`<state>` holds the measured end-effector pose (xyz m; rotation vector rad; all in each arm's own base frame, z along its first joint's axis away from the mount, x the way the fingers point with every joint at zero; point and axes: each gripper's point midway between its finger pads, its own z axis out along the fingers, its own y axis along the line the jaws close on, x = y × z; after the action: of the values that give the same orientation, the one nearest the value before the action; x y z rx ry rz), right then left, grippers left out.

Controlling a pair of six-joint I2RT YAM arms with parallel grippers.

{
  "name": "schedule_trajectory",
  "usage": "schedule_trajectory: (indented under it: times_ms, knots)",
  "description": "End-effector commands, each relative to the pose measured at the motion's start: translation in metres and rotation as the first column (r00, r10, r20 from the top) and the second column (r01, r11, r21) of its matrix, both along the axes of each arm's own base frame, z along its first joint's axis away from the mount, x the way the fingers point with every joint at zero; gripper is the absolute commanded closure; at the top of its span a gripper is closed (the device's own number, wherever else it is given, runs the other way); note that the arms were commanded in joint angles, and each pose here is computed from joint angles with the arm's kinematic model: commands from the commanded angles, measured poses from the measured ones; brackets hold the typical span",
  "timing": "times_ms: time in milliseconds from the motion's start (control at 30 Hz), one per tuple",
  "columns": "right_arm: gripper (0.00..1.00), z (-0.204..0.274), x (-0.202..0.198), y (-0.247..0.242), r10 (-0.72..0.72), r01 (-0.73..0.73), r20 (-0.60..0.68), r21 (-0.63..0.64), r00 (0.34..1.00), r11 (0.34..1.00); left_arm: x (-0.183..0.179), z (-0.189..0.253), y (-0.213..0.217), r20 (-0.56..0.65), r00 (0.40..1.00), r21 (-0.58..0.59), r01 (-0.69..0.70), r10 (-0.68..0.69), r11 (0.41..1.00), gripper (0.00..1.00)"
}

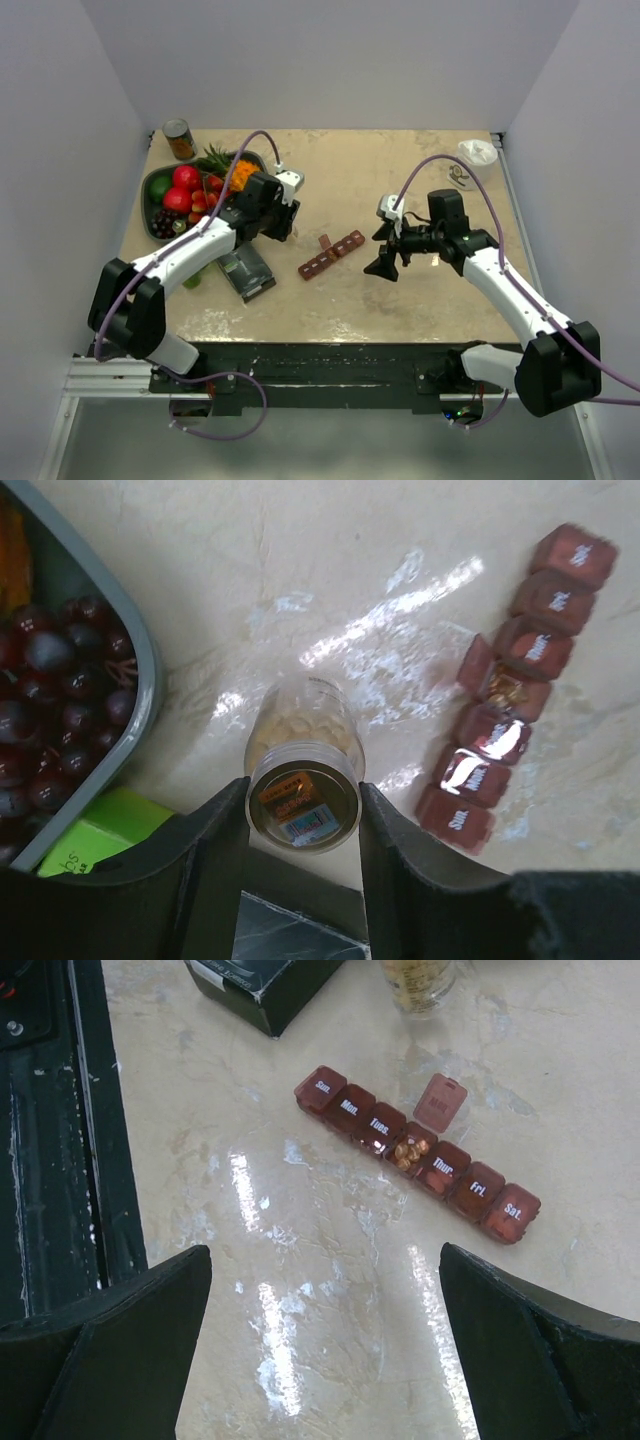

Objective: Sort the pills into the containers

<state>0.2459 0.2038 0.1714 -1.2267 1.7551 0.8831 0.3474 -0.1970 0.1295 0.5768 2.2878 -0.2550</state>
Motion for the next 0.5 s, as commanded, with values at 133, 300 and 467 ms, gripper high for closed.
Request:
schedule_trajectory:
  times_ms: [133, 300, 467]
  knots:
    - [0.01, 0.005, 0.003, -0.002, -0.012, 0.012, 0.034, 0.012, 0.999, 1.000, 0.016, -0.008, 0.019, -0.007, 0.999, 0.146, -0.039, 0.041, 0.988, 1.00]
    - [0.01, 0.004, 0.003, -0.003, -0.014, 0.014, 0.033, 0.013, 0.999, 1.000, 0.017, -0.017, 0.021, -0.030, 0.998, 0.167, -0.042, 0.048, 0.985, 0.80]
    - [0.01, 0.003, 0.004, -0.004, -0.018, 0.018, 0.033, 0.009, 0.999, 1.000, 0.017, -0.014, 0.020, -0.026, 0.999, 0.161, -0.042, 0.047, 0.986, 0.48]
